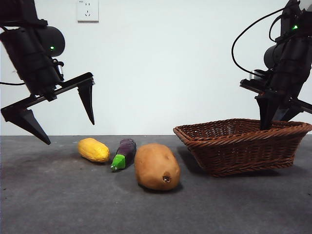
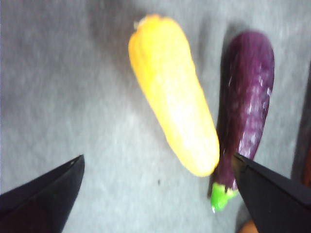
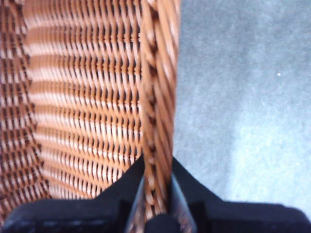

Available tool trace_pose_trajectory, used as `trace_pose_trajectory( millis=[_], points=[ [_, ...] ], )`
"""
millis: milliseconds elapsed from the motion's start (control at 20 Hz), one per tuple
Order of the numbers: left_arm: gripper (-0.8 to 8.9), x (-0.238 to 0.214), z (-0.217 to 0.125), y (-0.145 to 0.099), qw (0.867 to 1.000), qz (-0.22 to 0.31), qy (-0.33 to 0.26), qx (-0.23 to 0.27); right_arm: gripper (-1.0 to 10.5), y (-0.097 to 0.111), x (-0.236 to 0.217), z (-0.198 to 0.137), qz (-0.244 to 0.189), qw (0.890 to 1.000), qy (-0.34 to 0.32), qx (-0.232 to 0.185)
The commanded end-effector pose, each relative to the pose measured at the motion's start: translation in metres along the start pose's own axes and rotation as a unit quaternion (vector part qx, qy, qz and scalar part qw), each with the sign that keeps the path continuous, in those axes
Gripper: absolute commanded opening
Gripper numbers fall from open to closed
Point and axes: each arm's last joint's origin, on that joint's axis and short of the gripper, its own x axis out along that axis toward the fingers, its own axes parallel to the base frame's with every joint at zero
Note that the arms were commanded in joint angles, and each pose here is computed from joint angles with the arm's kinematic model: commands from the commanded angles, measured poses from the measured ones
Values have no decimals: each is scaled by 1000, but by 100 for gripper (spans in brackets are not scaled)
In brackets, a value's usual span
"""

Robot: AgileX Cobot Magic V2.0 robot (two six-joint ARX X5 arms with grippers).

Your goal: Help me put the vegetables on the table into the basket

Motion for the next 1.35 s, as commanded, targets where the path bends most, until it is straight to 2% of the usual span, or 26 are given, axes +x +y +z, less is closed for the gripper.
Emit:
trace_pose_trajectory(
  millis=[50,150,400,650,750,900,1050,1100,1150,1250,1350],
  points=[
    [513,10,3,-5,1000,27,13,-5,-8,6,-4,-2,4,1000,6,-14],
    [512,16,9,-10,999,50,21,-4,-8,12,-10,-5,9,1000,8,-21],
    [506,33,24,-28,997,64,30,7,-8,31,-35,-13,6,998,-15,-53],
    [498,53,26,-38,996,74,44,18,-8,41,-60,-22,3,997,-45,-68],
    [492,58,23,-39,994,99,43,22,-8,44,-69,-26,3,996,-56,-76],
    [272,58,22,-38,993,111,46,22,-8,47,-78,-30,2,995,-62,-83],
    [123,58,21,-37,992,114,53,34,-8,48,-81,-32,3,995,-62,-83],
    [24,58,21,-37,991,113,53,44,-8,48,-81,-33,3,995,-60,-82],
    [-9,58,21,-38,991,114,53,55,-8,48,-81,-33,3,995,-57,-81],
    [-9,59,20,-39,990,116,51,63,-8,48,-81,-34,3,995,-54,-80],
    [-9,56,20,-43,992,80,67,75,-8,47,-80,-34,1,996,-51,-77]
  ],
)
